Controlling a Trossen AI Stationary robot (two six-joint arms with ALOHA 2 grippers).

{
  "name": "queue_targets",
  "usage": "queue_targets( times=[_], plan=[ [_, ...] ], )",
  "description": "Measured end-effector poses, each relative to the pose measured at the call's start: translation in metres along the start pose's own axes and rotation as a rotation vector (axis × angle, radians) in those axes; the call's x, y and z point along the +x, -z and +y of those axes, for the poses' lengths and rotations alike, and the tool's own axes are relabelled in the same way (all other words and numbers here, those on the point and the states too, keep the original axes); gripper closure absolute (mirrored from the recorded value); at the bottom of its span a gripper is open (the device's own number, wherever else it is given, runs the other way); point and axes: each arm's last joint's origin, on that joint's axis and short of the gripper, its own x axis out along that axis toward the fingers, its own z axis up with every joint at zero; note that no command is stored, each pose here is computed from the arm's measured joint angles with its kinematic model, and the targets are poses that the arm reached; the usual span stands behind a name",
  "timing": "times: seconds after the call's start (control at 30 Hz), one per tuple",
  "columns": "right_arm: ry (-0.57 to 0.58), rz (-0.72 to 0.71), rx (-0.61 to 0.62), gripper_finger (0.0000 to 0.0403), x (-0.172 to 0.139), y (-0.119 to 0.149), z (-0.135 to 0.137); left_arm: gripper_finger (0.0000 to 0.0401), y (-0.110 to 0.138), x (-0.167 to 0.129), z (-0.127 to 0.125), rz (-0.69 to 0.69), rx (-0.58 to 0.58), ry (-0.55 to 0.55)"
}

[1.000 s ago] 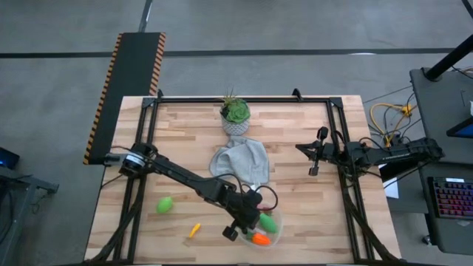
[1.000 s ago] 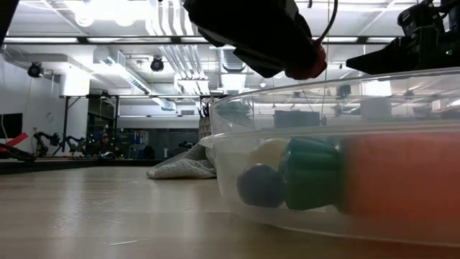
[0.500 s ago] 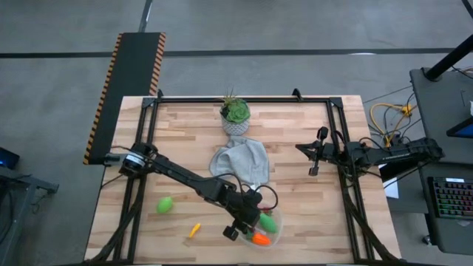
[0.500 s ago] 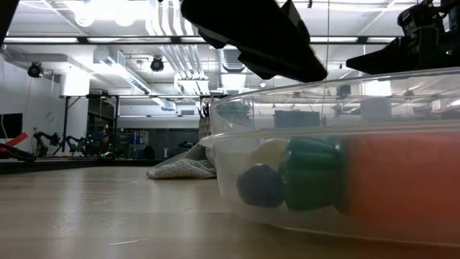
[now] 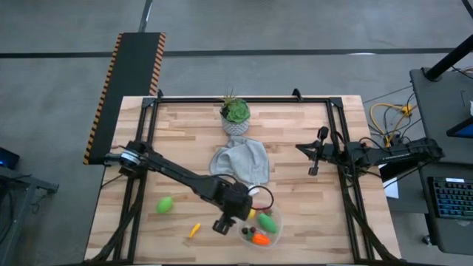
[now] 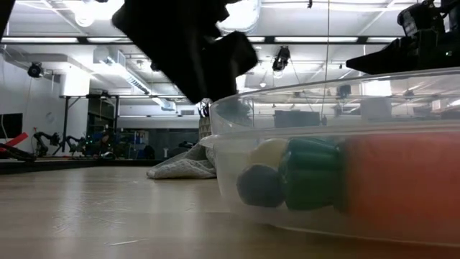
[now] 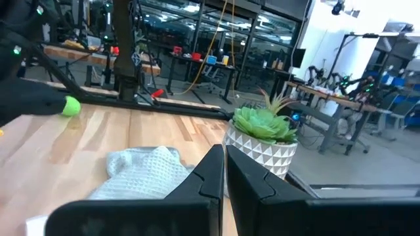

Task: Pick and placing Produce into tupperware
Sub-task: Put the yellow corn into the transparent bin

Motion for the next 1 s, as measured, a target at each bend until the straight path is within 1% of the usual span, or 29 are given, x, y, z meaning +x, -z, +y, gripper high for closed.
queue_targets(
  times=[0.03, 0.1, 0.2, 0.33, 0.43, 0.47, 0.57, 0.63, 0.77, 0.83, 0.9, 1.0],
  plan=[
    [0.006, -0.003, -0.011, 0.0394, 0.000, 0.000, 0.000, 0.0179, 0.003, -0.002, 0.000, 0.026, -0.011, -0.022],
    [0.039, -0.017, -0.017, 0.0394, 0.000, -0.002, -0.002, 0.0149, 0.006, -0.008, 0.001, 0.057, -0.070, -0.056],
    [0.074, -0.040, -0.024, 0.0394, -0.001, -0.005, -0.003, 0.0121, 0.011, -0.017, 0.003, 0.138, -0.260, -0.126],
    [0.113, -0.112, -0.081, 0.0394, -0.002, -0.013, -0.006, 0.0116, 0.024, -0.025, 0.009, 0.262, -0.497, -0.195],
    [0.139, -0.180, -0.073, 0.0394, -0.003, -0.020, -0.009, 0.0116, 0.034, -0.026, 0.008, 0.339, -0.696, -0.229],
    [0.147, -0.202, -0.065, 0.0394, -0.004, -0.022, -0.009, 0.0116, 0.037, -0.026, 0.005, 0.365, -0.771, -0.221],
    [0.176, -0.276, -0.054, 0.0394, -0.006, -0.030, -0.012, 0.0116, 0.043, -0.023, -0.011, 0.451, -0.941, -0.157],
    [0.184, -0.302, -0.035, 0.0394, -0.007, -0.032, -0.013, 0.0116, 0.044, -0.022, -0.027, 0.471, -1.026, -0.168],
    [0.168, -0.284, 0.006, 0.0394, -0.006, -0.030, -0.012, 0.0116, 0.043, -0.021, -0.050, 0.467, -1.179, -0.218],
    [0.166, -0.273, -0.007, 0.0394, -0.005, -0.029, -0.012, 0.0116, 0.044, -0.021, -0.057, 0.464, -1.239, -0.240],
    [0.170, -0.270, -0.039, 0.0394, -0.005, -0.029, -0.012, 0.0116, 0.045, -0.020, -0.065, 0.464, -1.274, -0.255],
    [0.175, -0.283, -0.034, 0.0394, -0.005, -0.030, -0.012, 0.0116, 0.049, -0.017, -0.081, 0.455, -1.326, -0.284]
  ],
)
